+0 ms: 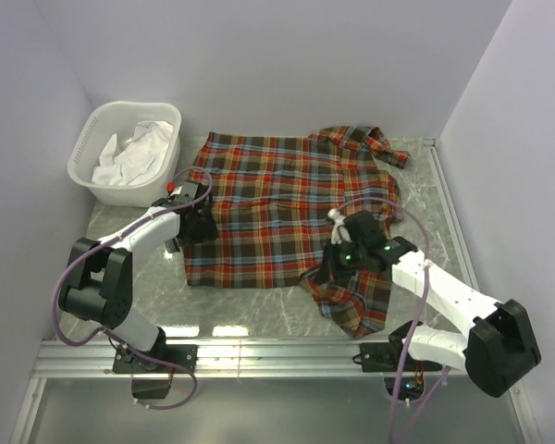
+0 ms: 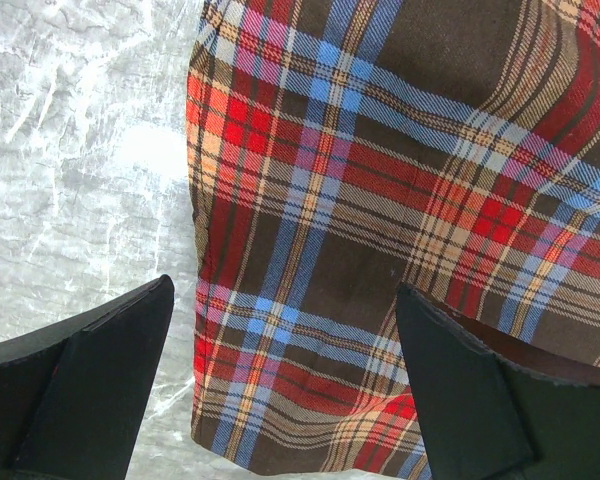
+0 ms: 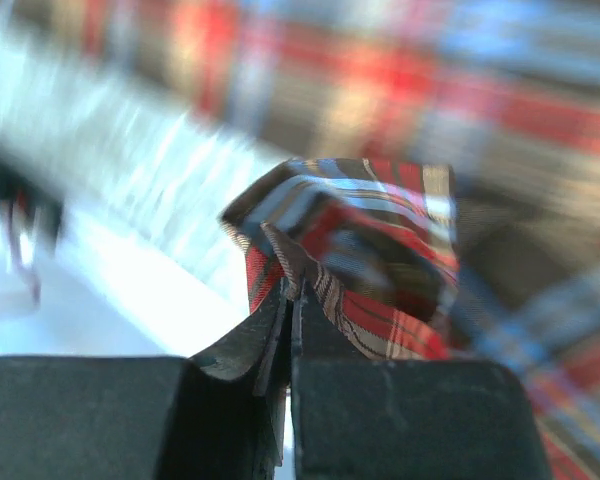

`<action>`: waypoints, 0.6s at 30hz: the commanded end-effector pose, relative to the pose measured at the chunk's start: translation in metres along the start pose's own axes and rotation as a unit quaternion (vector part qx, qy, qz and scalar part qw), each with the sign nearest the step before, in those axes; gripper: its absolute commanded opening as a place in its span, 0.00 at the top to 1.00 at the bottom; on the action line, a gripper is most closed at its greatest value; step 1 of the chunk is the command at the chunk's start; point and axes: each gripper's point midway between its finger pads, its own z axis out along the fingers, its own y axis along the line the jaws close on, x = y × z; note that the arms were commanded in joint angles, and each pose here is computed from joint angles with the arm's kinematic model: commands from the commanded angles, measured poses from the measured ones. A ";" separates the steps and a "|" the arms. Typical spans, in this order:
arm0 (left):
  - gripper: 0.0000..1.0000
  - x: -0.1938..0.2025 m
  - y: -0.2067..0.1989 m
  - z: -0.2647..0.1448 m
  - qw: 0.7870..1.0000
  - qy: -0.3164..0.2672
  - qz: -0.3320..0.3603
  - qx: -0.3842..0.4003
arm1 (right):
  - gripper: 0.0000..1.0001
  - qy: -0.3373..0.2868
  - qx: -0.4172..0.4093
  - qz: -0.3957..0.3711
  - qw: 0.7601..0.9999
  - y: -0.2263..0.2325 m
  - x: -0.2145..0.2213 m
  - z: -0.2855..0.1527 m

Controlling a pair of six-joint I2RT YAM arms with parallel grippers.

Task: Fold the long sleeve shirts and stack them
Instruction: Flatten the shirt out

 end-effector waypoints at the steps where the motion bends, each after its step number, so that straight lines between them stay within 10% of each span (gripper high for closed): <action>1: 0.01 -0.003 0.000 0.000 1.000 -0.006 0.004 -0.005 | 1.00 0.074 -0.095 -0.079 0.990 0.048 0.033 -0.003; 10: 0.01 -0.009 0.002 -0.006 1.000 -0.027 -0.010 -0.002 | 0.94 0.220 -0.136 -0.183 0.949 0.080 0.105 0.008; 18: 0.01 -0.017 -0.007 -0.016 0.999 -0.040 -0.019 0.024 | 0.27 0.106 -0.050 -0.224 0.968 0.099 0.039 0.004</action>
